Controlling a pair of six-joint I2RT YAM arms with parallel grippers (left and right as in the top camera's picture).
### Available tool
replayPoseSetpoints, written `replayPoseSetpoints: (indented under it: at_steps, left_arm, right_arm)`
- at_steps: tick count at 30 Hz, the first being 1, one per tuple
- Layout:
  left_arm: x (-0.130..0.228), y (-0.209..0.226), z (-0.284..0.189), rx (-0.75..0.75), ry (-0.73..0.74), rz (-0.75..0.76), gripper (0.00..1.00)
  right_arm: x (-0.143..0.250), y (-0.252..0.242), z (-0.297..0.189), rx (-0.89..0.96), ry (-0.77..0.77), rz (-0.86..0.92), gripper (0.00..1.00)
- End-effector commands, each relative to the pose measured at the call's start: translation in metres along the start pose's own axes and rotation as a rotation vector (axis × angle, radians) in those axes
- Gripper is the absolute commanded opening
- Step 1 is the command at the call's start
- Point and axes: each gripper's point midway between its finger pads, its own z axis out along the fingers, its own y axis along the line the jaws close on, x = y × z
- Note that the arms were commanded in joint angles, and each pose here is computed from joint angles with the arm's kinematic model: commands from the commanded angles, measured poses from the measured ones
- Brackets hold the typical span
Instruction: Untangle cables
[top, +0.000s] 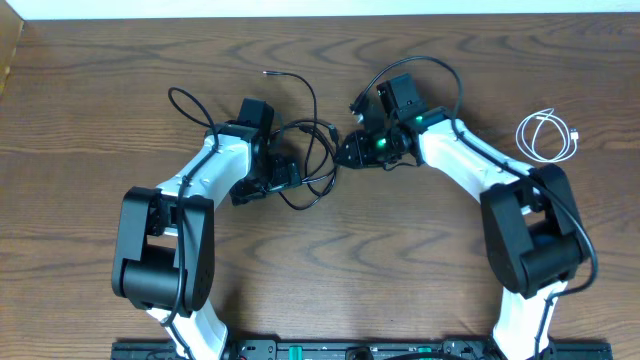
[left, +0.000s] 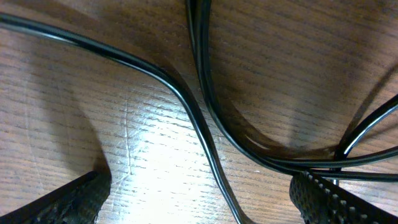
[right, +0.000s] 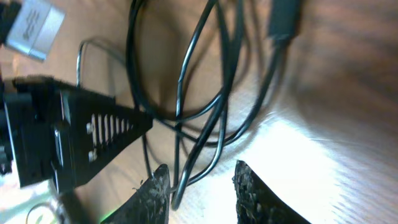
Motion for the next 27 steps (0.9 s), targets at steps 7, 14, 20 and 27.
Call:
replayPoseSetpoints:
  at_steps: [7, 14, 20, 27]
  left_arm:
    - [0.015, 0.010, 0.016, -0.026, 0.064, -0.050, 0.98]
    - [0.017, 0.009, 0.015, -0.021, 0.075, -0.051, 0.98]
    - [0.017, 0.009, 0.015, -0.021, 0.073, -0.051, 0.98]
    - [0.017, 0.009, 0.015, -0.021, 0.074, -0.051, 0.98]
  right_arm:
    - [0.031, 0.019, 0.030, -0.316, 0.149, -0.049, 0.14]
    - [0.031, 0.043, 0.028, -0.662, 0.150, -0.137, 0.14]
    - [0.035, 0.026, 0.051, -0.567, 0.154, -0.129, 0.31]
    - [0.029, 0.040, 0.057, -0.584, 0.143, -0.137, 0.27]
